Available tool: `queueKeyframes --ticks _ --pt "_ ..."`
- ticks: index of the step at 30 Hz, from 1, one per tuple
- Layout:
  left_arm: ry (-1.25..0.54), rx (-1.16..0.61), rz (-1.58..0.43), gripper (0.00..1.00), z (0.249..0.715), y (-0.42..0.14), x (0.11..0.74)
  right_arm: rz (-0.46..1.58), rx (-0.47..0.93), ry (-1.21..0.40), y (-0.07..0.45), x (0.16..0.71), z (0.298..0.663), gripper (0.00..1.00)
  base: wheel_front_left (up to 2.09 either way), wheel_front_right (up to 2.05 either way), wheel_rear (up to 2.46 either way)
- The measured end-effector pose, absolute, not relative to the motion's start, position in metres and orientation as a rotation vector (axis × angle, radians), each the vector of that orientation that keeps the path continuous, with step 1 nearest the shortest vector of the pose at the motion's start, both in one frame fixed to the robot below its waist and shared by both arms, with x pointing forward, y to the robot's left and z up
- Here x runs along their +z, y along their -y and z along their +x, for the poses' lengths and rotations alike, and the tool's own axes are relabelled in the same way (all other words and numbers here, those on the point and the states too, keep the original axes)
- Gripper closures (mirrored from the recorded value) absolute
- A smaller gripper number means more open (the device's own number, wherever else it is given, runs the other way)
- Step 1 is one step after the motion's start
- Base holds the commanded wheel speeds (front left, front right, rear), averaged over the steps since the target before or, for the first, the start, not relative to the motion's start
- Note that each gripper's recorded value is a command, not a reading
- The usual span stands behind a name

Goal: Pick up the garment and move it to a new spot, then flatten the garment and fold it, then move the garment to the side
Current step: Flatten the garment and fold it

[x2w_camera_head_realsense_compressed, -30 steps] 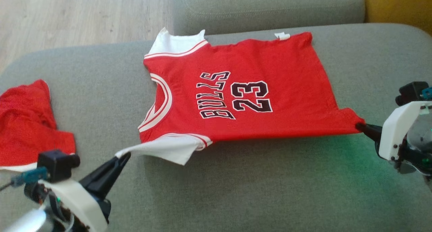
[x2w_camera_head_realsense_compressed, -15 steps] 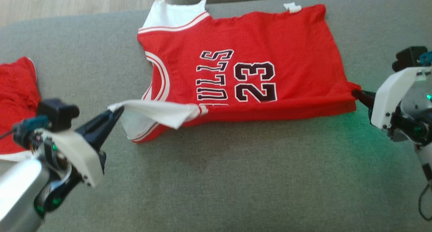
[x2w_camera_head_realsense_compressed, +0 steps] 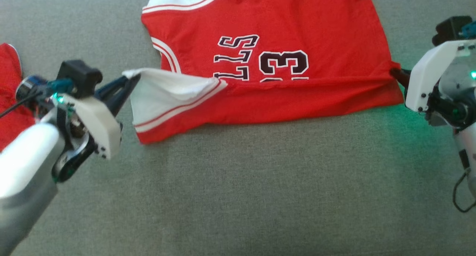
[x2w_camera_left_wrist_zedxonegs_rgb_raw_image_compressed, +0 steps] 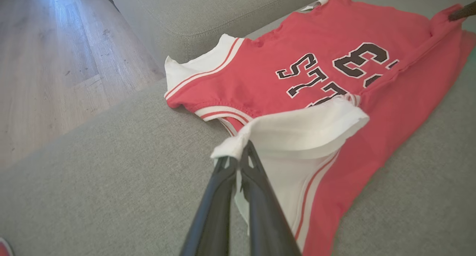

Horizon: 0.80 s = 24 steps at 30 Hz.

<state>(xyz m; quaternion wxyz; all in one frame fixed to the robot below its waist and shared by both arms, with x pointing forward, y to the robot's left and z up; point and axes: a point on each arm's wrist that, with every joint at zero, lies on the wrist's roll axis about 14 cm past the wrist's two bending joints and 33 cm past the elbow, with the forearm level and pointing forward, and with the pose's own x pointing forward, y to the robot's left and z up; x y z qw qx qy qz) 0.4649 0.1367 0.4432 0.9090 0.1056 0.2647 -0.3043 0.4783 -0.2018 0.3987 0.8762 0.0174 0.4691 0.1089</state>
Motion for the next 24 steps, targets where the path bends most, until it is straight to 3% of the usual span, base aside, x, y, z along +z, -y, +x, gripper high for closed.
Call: queueKeyframes --ticks 2,3,4,5,9,16,24 --pt "-0.532 -0.632 0.245 1.00 0.474 -0.134 0.442 0.036 0.223 -0.985 0.202 0.396 0.482 1.00 0.00 0.00 0.00" --pt "-0.516 -0.628 0.252 1.00 0.480 -0.133 0.443 0.030 0.220 -0.972 0.203 0.396 0.485 0.27 0.00 0.00 0.00" --pt "-0.489 -0.623 0.252 0.40 0.487 -0.132 0.447 0.032 0.213 -0.948 0.204 0.397 0.490 0.00 0.00 0.00 0.00" --pt "-0.454 -0.617 0.255 0.00 0.495 -0.130 0.451 0.036 0.206 -0.929 0.204 0.398 0.495 0.00 0.00 0.00 0.00" --pt "-0.324 -0.582 0.257 0.00 0.522 -0.127 0.472 0.081 0.195 -0.799 0.199 0.416 0.517 0.00 0.00 0.00 0.00" --pt "-0.078 -0.436 0.151 0.00 0.541 -0.134 0.519 0.137 0.193 -0.373 0.192 0.489 0.551 0.00 0.00 0.00 0.00" --pt "0.061 -0.261 -0.054 0.00 0.513 -0.149 0.547 0.140 0.201 -0.039 0.185 0.540 0.526 0.00 0.00 0.00 0.00"
